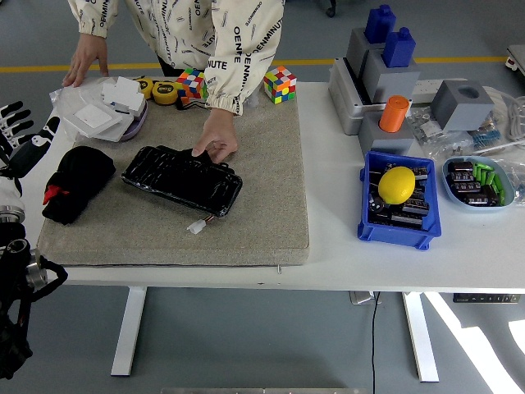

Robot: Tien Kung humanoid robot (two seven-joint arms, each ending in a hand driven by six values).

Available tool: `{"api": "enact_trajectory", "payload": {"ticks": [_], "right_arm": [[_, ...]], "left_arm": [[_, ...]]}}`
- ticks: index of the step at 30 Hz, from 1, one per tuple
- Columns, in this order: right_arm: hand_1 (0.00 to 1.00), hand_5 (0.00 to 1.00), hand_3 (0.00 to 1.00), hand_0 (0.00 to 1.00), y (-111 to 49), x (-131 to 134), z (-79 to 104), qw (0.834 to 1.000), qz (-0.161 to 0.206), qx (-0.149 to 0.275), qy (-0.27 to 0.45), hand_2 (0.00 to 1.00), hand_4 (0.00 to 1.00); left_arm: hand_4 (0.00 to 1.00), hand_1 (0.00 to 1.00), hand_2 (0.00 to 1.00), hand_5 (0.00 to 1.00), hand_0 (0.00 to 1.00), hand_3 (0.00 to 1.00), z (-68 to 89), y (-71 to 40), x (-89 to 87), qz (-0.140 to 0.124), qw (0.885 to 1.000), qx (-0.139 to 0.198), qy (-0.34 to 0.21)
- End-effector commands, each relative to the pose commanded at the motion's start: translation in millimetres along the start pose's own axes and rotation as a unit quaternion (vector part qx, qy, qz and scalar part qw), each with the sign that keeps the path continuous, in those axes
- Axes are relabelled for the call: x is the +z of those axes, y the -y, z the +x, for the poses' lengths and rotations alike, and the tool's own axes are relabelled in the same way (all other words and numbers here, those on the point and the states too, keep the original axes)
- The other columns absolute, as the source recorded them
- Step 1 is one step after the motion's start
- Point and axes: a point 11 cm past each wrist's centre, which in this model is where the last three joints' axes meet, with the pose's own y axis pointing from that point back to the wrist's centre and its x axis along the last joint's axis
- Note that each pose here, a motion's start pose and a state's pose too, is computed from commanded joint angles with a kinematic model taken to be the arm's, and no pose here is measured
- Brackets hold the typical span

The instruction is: Pick the rag up,wipe the panel,place it on the desk

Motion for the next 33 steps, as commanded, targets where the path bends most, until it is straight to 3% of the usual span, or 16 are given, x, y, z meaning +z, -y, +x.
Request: {"api": "enact_trajectory", "payload": {"ticks": [3, 4, 9, 10, 15, 16, 33], "right_arm": [[0.554, 0.346, 0.521, 0.54, 0.7, -3.2, -0.3, 1.0, 0.004, -0.001, 0.0, 0.489, 0.885], [0.555, 0.345, 0.521, 0.539, 0.9, -3.8, 0.2, 1.0, 0.004, 0.0, 0.0, 0.489, 0.885], [0.555, 0.345, 0.521, 0.539, 1.2, -5.3, 1.8, 1.0, 0.006, 0.002, 0.002, 0.489, 0.885], [0.556, 0.347, 0.522, 0.544, 0.9, -4.4, 2.2, 1.0, 0.005, 0.002, 0.002, 0.489, 0.886], [0.556, 0.347, 0.522, 0.544, 0.6, -3.0, 2.7, 1.0, 0.004, 0.003, 0.002, 0.489, 0.886], [0.556, 0.347, 0.521, 0.539, 0.6, -3.4, 2.7, 1.0, 0.005, 0.003, 0.002, 0.49, 0.886], [0.557, 0.348, 0.522, 0.542, 0.2, -1.8, 2.0, 1.0, 0.004, 0.002, 0.004, 0.49, 0.886]], "left_arm": [[0.953, 0.652, 0.67, 0.269, 0.523, 0.684, 2.7, 4.6, 5.2, -0.007, 1.0, 0.002, 0.0], [0.952, 0.675, 0.682, 0.285, 0.634, 0.7, 3.1, 5.3, 5.7, -0.007, 1.0, 0.001, -0.001], [0.952, 0.675, 0.682, 0.285, 0.634, 0.7, 4.1, 8.9, 6.6, -0.003, 1.0, -0.014, 0.0], [0.998, 0.731, 0.724, 0.355, 0.741, 0.728, 3.7, 8.7, 6.4, -0.002, 1.0, -0.017, 0.0], [0.998, 0.731, 0.724, 0.355, 0.741, 0.728, 3.8, 7.7, 7.5, -0.006, 1.0, -0.022, 0.001], [0.998, 0.751, 0.74, 0.45, 0.757, 0.737, 3.6, 7.7, 7.5, -0.006, 1.0, -0.023, 0.0], [0.998, 0.759, 0.745, 0.438, 0.759, 0.737, 0.9, 4.5, 6.5, -0.002, 1.0, -0.024, -0.003]]}}
